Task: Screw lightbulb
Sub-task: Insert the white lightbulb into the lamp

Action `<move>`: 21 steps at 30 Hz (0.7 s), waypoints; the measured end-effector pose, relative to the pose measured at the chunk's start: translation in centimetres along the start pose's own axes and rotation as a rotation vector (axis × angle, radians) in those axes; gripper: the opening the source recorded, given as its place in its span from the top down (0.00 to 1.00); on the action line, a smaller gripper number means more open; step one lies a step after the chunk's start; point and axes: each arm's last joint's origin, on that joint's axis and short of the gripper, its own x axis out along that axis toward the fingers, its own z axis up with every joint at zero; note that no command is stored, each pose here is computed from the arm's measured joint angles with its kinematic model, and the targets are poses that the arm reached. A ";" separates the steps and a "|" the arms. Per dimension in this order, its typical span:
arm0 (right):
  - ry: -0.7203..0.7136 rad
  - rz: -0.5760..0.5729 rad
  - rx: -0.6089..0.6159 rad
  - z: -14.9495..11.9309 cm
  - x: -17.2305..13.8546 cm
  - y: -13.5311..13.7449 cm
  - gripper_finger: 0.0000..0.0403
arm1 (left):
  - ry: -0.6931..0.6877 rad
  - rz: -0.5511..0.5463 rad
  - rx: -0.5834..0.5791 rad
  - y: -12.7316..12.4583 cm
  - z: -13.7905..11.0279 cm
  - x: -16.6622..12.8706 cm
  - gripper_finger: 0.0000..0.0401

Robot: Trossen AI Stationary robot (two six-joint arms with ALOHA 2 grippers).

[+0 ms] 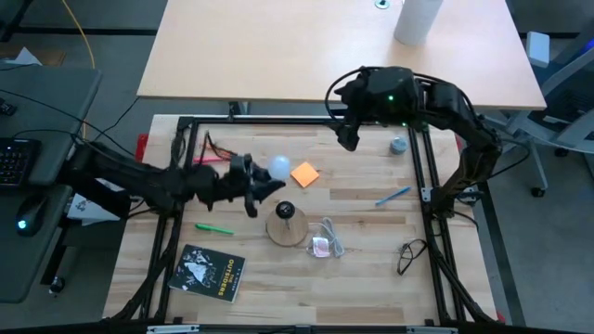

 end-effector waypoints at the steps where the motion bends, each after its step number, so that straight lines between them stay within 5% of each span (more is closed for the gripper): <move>1: -0.004 0.006 0.001 0.0 0.0 0.0 0.04 | 0.005 0.012 0.011 -0.4 -0.4 -0.1 0.66; 13: -0.101 0.098 0.082 1.0 -0.1 0.4 0.04 | -0.029 0.180 0.057 -4.4 -5.6 -0.3 0.66; 21: -0.131 0.170 0.160 1.4 -0.8 2.4 0.04 | -0.038 0.115 0.118 -5.0 -7.3 0.7 0.66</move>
